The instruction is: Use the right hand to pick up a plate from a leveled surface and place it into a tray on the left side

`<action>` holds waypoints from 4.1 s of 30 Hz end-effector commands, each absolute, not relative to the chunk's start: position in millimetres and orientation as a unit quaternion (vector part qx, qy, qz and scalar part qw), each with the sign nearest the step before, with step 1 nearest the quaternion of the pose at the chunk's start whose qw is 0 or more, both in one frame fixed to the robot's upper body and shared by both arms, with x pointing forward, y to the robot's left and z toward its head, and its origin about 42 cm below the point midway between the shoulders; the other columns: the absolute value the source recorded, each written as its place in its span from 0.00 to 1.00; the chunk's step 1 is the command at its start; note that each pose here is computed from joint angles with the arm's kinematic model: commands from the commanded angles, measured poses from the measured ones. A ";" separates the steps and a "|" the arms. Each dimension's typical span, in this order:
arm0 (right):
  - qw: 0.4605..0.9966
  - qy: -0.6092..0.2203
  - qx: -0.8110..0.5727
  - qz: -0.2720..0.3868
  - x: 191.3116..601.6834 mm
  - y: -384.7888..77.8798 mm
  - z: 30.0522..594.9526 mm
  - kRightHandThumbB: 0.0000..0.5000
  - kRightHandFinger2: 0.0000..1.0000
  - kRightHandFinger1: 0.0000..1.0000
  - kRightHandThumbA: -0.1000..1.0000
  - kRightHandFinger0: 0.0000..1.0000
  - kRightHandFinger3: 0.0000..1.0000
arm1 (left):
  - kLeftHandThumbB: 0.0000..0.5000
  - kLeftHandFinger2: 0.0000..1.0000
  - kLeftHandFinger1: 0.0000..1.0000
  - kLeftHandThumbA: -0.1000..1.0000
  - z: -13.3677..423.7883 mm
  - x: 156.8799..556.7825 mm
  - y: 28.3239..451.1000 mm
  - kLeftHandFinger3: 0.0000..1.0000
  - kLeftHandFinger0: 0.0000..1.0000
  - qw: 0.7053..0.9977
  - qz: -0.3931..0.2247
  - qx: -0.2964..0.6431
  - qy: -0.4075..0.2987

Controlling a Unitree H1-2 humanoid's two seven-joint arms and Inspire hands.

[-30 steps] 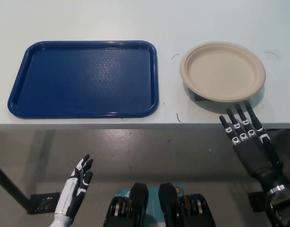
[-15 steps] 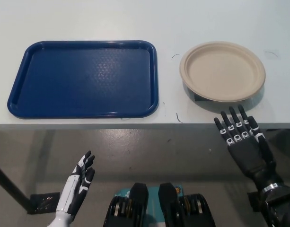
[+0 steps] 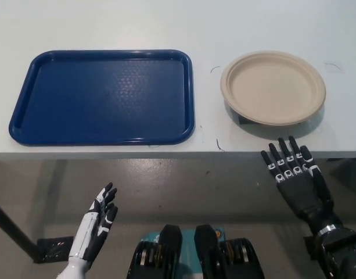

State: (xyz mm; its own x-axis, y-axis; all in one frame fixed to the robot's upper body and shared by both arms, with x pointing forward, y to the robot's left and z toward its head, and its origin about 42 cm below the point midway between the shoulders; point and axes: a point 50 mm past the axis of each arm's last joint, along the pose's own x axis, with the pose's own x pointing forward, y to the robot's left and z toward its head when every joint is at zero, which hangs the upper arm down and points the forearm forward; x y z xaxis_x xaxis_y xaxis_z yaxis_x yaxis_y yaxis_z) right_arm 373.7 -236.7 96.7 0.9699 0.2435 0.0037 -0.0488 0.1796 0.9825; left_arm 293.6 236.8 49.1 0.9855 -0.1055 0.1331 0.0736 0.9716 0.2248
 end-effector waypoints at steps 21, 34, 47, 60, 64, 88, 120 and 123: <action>0.786 0.041 0.605 0.120 433.3 -238.3 134.9 0.83 1.00 1.00 1.00 1.00 1.00 | 0.39 1.00 1.00 0.92 60.1 300.7 239.4 1.00 1.00 0.987 -0.043 0.114 -0.106; 0.845 0.197 0.497 -0.008 488.0 -238.5 149.2 0.48 0.48 0.31 0.62 0.22 0.62 | 0.41 1.00 1.00 0.92 62.2 304.5 239.4 1.00 1.00 0.986 -0.046 0.114 -0.109; 0.827 0.219 0.514 -0.068 487.9 -229.4 151.3 0.05 0.52 0.06 0.00 0.00 0.71 | 0.43 1.00 1.00 0.93 64.3 308.0 241.1 1.00 1.00 0.985 -0.051 0.119 -0.112; 0.846 0.183 0.496 -0.070 472.0 -231.2 164.8 0.06 0.56 0.13 0.00 0.00 0.78 | 0.41 1.00 1.00 0.94 68.9 313.3 240.6 1.00 1.00 0.983 -0.055 0.125 -0.119; 0.874 0.112 0.471 -0.052 450.6 -224.3 201.7 0.03 0.57 0.05 0.00 0.00 1.00 | 0.40 1.00 1.00 0.93 70.0 315.6 240.3 1.00 1.00 0.983 -0.055 0.125 -0.121; 0.917 -0.068 0.376 0.110 378.7 -181.3 338.6 0.03 0.63 0.30 0.00 0.00 0.99 | 0.43 1.00 1.00 0.95 68.7 318.2 240.5 1.00 1.00 0.982 -0.062 0.136 -0.118; 0.959 0.144 0.180 0.162 519.6 50.0 298.3 0.22 0.84 0.34 0.00 0.00 0.87 | 0.49 1.00 1.00 0.89 67.0 328.9 234.0 1.00 1.00 0.981 -0.082 0.138 -0.106; 0.962 0.146 0.167 0.161 521.1 55.8 291.7 0.27 0.87 0.40 0.00 0.00 0.85 | 0.47 1.00 1.00 0.88 68.0 330.2 232.1 1.00 1.00 0.981 -0.086 0.137 -0.109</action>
